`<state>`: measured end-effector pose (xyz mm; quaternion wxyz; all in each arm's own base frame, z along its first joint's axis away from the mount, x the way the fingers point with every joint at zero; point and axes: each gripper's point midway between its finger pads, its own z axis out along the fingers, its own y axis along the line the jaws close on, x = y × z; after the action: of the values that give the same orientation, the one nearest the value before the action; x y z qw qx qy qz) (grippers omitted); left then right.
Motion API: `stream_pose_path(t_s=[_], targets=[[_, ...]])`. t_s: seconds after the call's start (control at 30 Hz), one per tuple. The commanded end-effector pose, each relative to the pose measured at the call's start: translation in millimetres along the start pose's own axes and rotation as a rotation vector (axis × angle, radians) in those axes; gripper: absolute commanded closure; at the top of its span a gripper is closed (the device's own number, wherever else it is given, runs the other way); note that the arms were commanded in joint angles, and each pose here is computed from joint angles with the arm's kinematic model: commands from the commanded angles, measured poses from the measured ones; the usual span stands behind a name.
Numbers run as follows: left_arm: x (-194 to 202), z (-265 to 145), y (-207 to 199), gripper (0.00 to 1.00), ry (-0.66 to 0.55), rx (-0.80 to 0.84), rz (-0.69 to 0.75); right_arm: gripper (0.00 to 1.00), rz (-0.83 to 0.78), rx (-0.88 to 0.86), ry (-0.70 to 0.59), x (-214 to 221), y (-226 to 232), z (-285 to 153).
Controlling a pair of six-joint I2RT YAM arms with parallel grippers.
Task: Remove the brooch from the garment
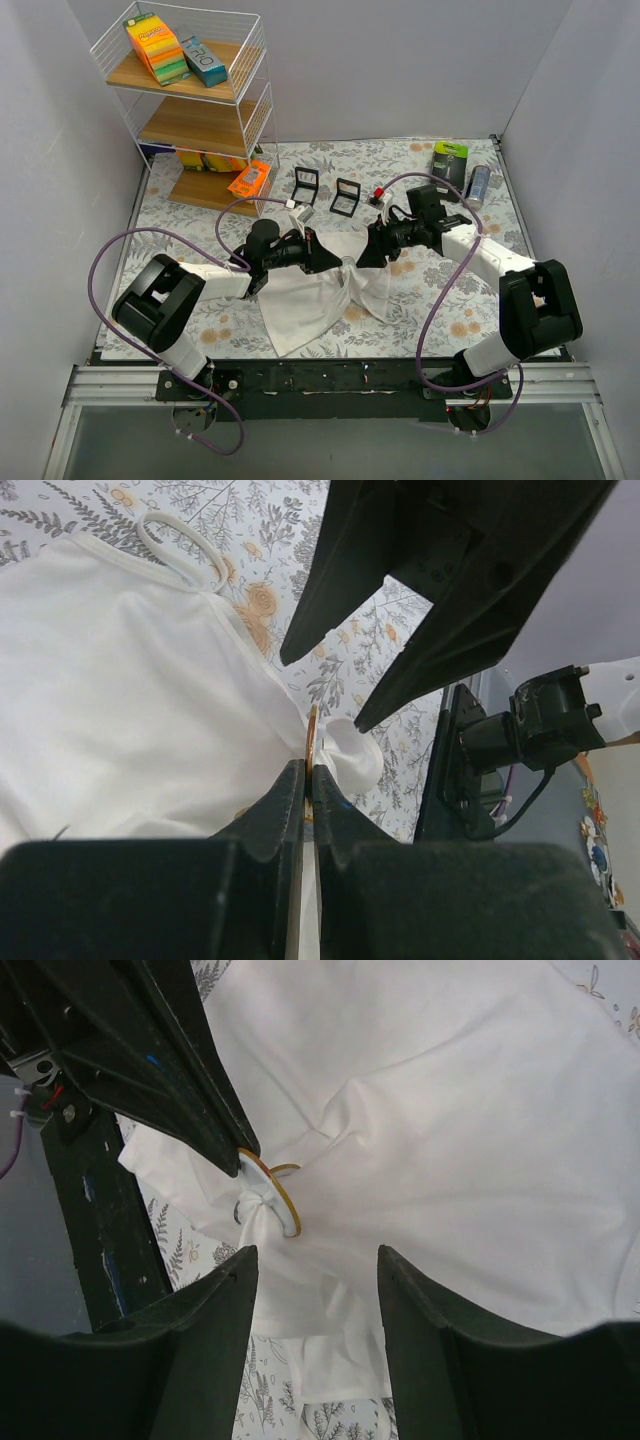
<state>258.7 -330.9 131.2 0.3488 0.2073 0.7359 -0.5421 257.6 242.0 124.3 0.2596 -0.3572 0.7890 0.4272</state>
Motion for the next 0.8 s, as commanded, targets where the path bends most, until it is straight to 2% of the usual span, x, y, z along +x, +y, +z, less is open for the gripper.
stream_pose_path(t_s=[0.0,0.33,0.47,0.77], targets=[[-11,-7,-24,1.0,-0.02,0.086,0.034,0.43,-0.011,-0.077,-0.038,-10,7,3],[-13,-4,-26,1.0,-0.013,0.105,0.02,0.51,0.023,-0.131,-0.04,-5,14,6],[-12,-4,-27,1.0,-0.004,0.116,0.003,0.63,0.023,-0.154,-0.043,-4,17,6],[-13,-3,-25,1.0,0.004,0.13,-0.009,0.73,0.006,-0.228,-0.038,-7,24,8]])
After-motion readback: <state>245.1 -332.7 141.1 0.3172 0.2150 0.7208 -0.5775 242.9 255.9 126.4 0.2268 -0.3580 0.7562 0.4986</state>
